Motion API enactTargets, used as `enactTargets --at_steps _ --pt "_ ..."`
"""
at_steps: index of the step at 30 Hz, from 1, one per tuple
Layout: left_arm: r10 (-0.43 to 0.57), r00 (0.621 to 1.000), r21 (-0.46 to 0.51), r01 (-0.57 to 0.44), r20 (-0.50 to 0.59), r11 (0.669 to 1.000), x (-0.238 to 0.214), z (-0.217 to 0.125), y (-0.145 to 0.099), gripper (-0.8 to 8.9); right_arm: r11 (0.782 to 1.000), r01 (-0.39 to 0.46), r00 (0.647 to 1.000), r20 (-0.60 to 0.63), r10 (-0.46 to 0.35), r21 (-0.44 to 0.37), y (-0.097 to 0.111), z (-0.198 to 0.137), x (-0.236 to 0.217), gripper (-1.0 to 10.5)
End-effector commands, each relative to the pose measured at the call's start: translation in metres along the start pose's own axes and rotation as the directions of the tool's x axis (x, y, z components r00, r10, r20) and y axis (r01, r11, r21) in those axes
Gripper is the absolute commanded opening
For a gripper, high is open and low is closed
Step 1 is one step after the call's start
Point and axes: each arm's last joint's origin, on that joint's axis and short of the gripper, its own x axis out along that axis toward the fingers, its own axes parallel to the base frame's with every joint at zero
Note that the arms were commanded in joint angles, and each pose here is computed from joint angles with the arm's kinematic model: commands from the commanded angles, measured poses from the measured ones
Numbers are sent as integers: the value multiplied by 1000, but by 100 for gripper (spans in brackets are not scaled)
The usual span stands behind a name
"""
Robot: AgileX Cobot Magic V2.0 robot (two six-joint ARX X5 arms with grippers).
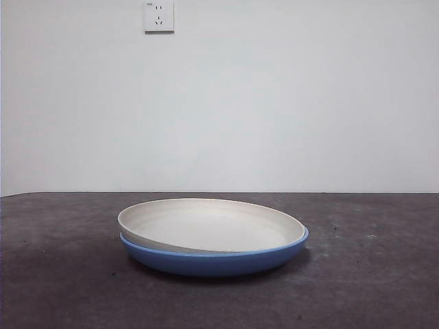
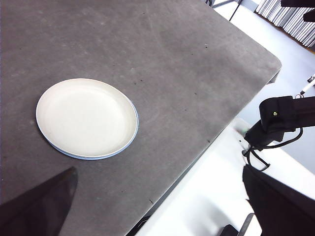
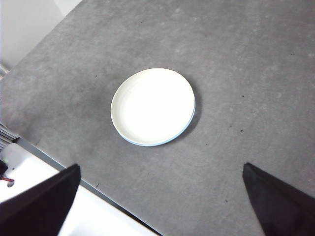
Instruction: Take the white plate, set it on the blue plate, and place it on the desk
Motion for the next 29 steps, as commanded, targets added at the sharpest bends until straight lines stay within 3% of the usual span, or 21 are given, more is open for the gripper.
enactTargets --at_steps 1,2,23,29 --pt "-7 1000 12 7 15 1000 -1 3 -1 24 1000 12 999 -51 -12 -5 0 -4 -3 147" --pt "-7 1000 12 7 15 1000 -1 3 -1 19 1000 12 999 -51 -12 -5 0 -4 -3 11" --pt "-2 1000 -1 2 5 1000 2 3 0 20 1000 4 1000 -25 -4 -12 0 -1 -3 16" --pt "97 995 -79 -98 -17 992 37 -9 25 20 1000 4 1000 -25 -5 -11 0 -1 -3 15"
